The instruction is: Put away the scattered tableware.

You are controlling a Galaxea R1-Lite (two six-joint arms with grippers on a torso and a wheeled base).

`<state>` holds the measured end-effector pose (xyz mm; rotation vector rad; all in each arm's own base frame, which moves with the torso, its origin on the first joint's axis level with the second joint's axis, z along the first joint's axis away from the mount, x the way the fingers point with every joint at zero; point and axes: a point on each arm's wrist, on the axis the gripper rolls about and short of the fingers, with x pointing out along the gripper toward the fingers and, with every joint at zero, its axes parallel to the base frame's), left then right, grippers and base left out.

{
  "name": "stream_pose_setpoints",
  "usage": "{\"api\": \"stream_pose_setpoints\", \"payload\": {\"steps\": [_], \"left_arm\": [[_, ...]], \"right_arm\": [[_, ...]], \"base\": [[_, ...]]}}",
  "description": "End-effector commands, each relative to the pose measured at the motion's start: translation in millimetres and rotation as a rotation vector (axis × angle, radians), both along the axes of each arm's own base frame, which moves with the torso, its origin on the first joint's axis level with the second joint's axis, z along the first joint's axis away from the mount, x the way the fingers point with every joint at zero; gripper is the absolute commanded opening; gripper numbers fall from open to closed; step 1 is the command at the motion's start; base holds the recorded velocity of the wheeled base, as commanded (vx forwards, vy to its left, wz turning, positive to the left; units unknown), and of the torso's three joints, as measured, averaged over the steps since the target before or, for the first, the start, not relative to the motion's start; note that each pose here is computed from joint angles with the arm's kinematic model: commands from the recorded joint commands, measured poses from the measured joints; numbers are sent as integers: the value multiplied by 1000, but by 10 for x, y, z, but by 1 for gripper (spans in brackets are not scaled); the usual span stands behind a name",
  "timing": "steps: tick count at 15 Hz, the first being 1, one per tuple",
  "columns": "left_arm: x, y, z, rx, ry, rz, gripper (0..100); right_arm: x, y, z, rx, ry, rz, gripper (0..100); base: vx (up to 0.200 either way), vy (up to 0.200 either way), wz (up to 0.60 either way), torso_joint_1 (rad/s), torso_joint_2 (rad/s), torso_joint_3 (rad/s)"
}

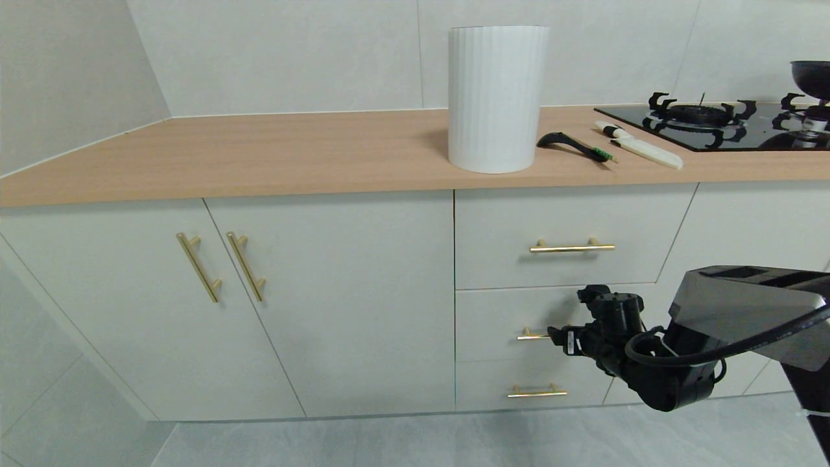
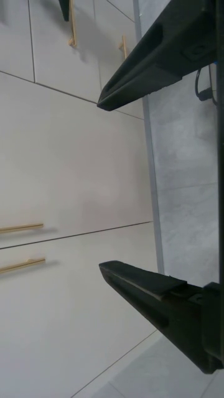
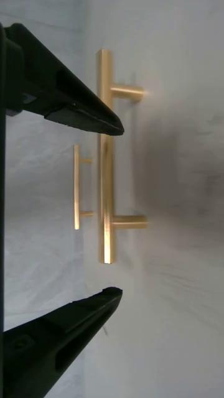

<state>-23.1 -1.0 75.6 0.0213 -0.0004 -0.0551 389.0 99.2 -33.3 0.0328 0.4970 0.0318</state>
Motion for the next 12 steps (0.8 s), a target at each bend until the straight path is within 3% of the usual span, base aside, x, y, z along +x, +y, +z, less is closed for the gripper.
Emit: {"api": "stream_pose_setpoints", "payload": {"steps": [1, 5, 12], "left_arm": [[1, 0, 0, 0, 1, 0, 100], [1, 0, 0, 0, 1, 0, 100], [1, 0, 0, 0, 1, 0, 100]], "right_arm": [[33, 11, -47, 1, -2, -2, 100], [117, 19, -209, -35, -2, -54, 100], [97, 20, -243, -46, 14, -49, 100]], "base": [[0, 0, 0, 0, 0, 0], [0, 0, 0, 0, 0, 0], [0, 0, 0, 0, 0, 0]]}}
